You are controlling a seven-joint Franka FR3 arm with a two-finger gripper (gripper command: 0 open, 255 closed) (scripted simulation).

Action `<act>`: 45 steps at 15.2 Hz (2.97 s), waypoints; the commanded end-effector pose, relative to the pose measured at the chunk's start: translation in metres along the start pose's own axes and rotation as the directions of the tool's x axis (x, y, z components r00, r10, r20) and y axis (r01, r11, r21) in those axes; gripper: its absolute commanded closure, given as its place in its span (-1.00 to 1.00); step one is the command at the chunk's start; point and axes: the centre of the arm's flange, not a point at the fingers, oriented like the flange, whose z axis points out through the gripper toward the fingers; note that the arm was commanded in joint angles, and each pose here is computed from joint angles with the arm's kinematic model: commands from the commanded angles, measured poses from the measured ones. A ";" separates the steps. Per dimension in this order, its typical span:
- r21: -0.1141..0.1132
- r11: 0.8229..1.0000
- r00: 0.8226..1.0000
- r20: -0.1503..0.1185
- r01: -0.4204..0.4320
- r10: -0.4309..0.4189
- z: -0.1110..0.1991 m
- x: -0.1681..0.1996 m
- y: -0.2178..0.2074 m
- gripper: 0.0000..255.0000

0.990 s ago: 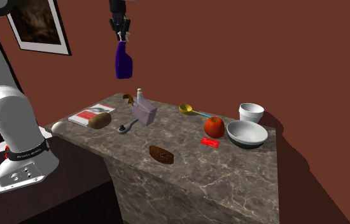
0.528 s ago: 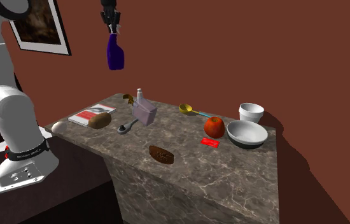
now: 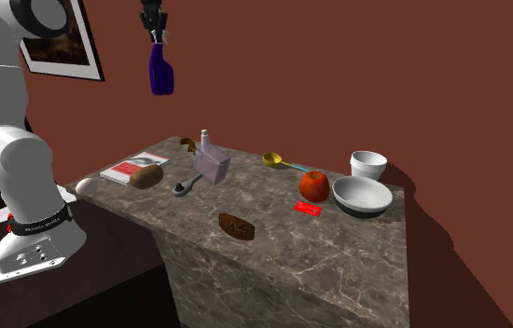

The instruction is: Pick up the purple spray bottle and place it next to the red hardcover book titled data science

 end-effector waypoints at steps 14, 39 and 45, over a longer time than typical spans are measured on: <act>0.000 1.000 1.000 -0.001 -0.001 0.001 0.079 0.001 0.000 1.00; 0.000 1.000 1.000 -0.001 -0.001 0.001 0.211 0.004 0.003 1.00; 0.000 1.000 1.000 -0.001 -0.001 0.001 0.242 0.005 0.004 1.00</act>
